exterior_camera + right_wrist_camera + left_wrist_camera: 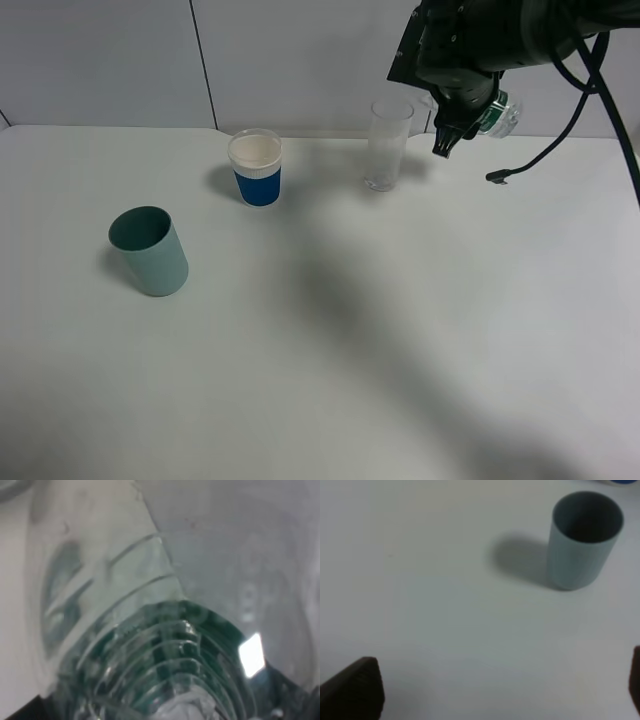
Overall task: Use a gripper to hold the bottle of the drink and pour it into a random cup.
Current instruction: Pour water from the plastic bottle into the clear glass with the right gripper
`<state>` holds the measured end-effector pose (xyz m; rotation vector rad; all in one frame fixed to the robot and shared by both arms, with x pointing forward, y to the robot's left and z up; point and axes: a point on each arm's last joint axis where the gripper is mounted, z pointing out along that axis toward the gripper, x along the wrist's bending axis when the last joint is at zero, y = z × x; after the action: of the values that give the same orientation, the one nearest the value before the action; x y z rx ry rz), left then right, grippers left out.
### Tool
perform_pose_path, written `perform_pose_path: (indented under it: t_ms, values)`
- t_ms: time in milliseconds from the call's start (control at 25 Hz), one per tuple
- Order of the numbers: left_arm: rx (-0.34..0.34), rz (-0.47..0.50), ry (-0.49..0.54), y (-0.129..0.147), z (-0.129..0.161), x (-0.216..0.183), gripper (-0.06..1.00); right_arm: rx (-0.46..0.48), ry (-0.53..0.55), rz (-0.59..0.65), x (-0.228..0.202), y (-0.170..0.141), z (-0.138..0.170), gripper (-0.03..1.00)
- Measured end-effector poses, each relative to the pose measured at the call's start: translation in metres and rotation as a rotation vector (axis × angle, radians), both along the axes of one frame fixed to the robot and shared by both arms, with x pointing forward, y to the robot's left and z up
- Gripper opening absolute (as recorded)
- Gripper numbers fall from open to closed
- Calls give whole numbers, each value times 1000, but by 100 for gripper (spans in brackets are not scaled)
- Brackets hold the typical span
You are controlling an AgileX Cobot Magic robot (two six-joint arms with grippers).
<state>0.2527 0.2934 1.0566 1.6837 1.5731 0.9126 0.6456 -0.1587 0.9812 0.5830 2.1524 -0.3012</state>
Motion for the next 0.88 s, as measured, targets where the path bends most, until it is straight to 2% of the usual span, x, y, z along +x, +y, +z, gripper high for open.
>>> perform_pose_path:
  t_ms: [320, 880]
  values:
    - [0, 0, 0, 0, 0, 0, 99, -37, 21, 21, 0, -1, 0, 55]
    - [0, 0, 0, 0, 0, 0, 99, -86, 40, -37, -4, -7, 1, 55]
